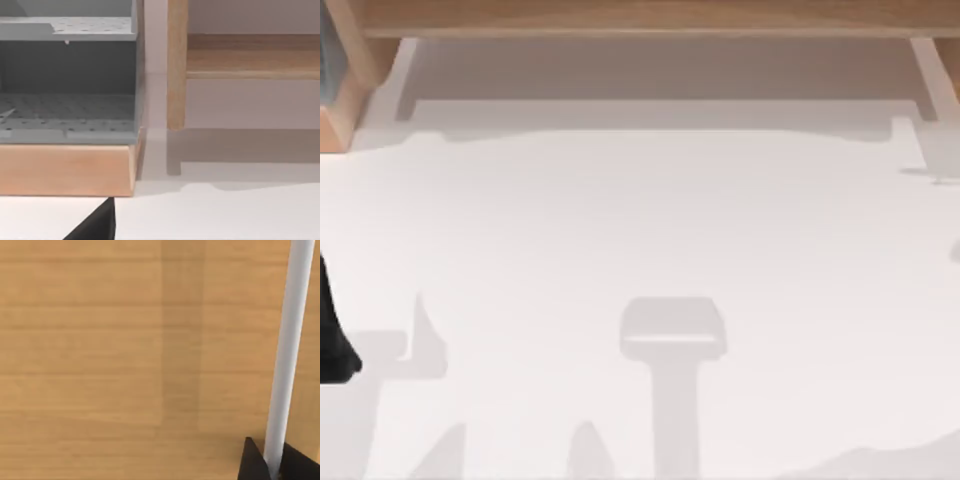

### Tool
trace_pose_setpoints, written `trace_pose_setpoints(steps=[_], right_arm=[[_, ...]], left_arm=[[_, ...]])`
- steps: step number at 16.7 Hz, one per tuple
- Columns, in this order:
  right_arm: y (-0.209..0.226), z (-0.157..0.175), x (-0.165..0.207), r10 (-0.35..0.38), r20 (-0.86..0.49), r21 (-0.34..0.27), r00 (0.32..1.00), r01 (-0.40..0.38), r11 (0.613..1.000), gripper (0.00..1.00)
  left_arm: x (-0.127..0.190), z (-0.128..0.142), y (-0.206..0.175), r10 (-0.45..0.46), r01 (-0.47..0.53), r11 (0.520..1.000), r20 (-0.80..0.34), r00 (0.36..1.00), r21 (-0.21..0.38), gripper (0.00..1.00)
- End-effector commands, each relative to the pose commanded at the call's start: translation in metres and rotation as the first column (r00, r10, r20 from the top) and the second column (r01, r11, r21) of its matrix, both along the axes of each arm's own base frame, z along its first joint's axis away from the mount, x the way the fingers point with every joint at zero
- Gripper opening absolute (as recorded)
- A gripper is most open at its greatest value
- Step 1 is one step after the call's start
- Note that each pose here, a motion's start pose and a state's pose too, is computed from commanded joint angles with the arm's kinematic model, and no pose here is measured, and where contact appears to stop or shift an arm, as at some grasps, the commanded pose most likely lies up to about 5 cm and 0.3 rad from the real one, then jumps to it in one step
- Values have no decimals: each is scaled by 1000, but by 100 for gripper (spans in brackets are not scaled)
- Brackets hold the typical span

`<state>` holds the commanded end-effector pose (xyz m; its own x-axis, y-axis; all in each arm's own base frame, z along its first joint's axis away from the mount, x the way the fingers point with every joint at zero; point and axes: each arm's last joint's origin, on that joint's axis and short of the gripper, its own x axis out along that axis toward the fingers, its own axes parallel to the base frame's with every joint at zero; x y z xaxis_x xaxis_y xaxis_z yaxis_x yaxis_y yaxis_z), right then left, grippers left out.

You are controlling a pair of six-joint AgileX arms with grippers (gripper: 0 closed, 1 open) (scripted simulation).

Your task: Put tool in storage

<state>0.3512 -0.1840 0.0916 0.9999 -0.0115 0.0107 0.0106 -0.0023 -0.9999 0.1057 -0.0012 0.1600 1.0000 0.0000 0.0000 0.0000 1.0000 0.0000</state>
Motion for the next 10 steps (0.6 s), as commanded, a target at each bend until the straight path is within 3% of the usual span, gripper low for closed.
trace_pose_setpoints(steps=[3, 10], right_arm=[[2, -2, 21, -3, -13, 8, 1000, 3, 1000, 0], [2, -8, 31, -3, -31, 18, 1000, 4, 1000, 0]], left_arm=[[0, 0, 0, 0, 0, 1000, 0, 1000, 0, 100], [0, 0, 0, 0, 0, 1000, 0, 1000, 0, 100]])
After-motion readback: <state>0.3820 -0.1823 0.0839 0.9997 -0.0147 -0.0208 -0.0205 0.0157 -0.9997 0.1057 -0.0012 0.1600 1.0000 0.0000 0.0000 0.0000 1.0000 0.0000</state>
